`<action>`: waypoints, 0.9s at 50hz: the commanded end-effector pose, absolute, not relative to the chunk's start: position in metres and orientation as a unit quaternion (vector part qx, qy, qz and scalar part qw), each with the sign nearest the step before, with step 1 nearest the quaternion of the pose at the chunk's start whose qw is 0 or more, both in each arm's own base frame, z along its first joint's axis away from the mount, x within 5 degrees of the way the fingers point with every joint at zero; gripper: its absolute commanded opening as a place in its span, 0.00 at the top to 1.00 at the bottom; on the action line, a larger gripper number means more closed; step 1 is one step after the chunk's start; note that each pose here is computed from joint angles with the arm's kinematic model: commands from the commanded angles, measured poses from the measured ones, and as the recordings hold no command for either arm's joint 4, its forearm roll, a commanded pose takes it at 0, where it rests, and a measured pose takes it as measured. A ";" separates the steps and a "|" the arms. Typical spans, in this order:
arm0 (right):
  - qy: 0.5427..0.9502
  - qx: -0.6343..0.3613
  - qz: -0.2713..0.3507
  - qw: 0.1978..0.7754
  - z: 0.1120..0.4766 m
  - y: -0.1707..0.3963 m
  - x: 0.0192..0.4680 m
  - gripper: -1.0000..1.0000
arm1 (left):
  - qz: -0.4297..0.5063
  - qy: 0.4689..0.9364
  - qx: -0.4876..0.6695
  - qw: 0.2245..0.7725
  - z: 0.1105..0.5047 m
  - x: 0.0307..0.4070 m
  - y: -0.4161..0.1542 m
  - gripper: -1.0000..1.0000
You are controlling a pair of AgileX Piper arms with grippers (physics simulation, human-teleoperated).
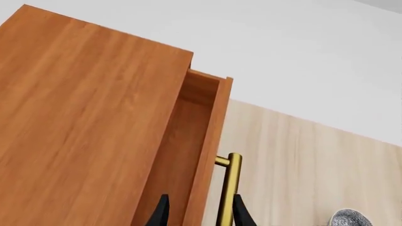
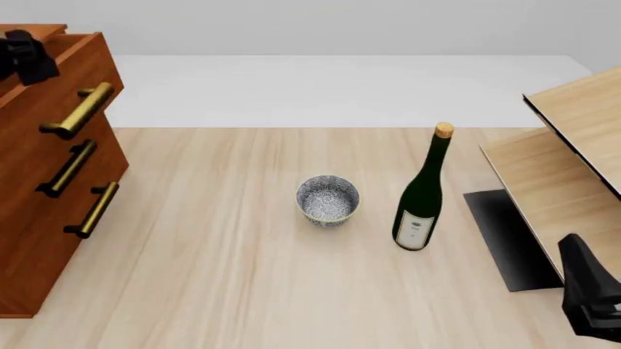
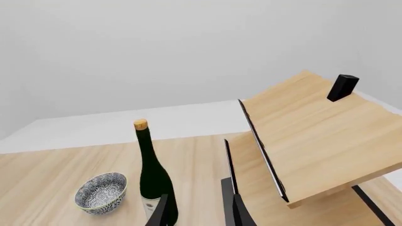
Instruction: Close the bottom drawer of the cabinet and open the top drawer.
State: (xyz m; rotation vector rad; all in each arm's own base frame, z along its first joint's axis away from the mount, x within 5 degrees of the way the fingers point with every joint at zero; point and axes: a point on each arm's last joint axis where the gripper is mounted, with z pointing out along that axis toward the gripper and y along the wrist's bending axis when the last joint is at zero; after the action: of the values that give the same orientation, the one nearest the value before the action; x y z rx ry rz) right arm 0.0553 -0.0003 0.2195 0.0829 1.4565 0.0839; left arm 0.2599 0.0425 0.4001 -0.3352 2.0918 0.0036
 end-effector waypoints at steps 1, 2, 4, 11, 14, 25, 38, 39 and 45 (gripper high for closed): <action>0.665 0.038 0.038 0.745 0.219 0.000 0.055 0.00 | -0.003 0.864 -0.141 0.484 0.394 0.264 0.041 0.00; 0.665 0.038 0.039 0.745 0.219 0.000 0.055 0.00 | -0.003 0.864 -0.142 0.484 0.394 0.264 0.042 0.00; 0.665 0.039 0.039 0.745 0.219 0.000 0.055 0.00 | -0.005 0.864 -0.143 0.483 0.393 0.265 0.041 0.00; 0.665 0.040 0.039 0.745 0.219 0.000 0.055 0.00 | -0.006 0.866 -0.144 0.479 0.389 0.267 0.041 0.00; 0.665 0.039 0.039 0.745 0.219 0.000 0.055 0.00 | -0.008 0.866 -0.144 0.478 0.389 0.267 0.040 0.00; 0.665 0.039 0.038 0.745 0.220 0.000 0.055 0.00 | -0.015 0.869 -0.145 0.472 0.384 0.268 0.036 0.00; 0.665 0.039 0.039 0.745 0.221 0.000 0.055 0.00 | -0.028 0.872 -0.143 0.467 0.379 0.270 0.028 0.00; 0.665 0.039 0.039 0.745 0.221 0.000 0.055 0.00 | -0.028 0.872 -0.141 0.467 0.379 0.271 0.027 0.00; 0.665 0.040 0.038 0.745 0.221 0.000 0.055 0.00 | -0.032 0.874 -0.142 0.464 0.376 0.273 0.025 0.00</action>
State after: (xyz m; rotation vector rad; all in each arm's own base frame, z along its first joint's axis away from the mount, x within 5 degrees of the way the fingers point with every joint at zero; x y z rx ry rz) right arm 0.0552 -0.0004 0.2205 0.0863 1.4560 0.0842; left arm 0.2703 0.0293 0.3799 -0.3497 2.1378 -0.0620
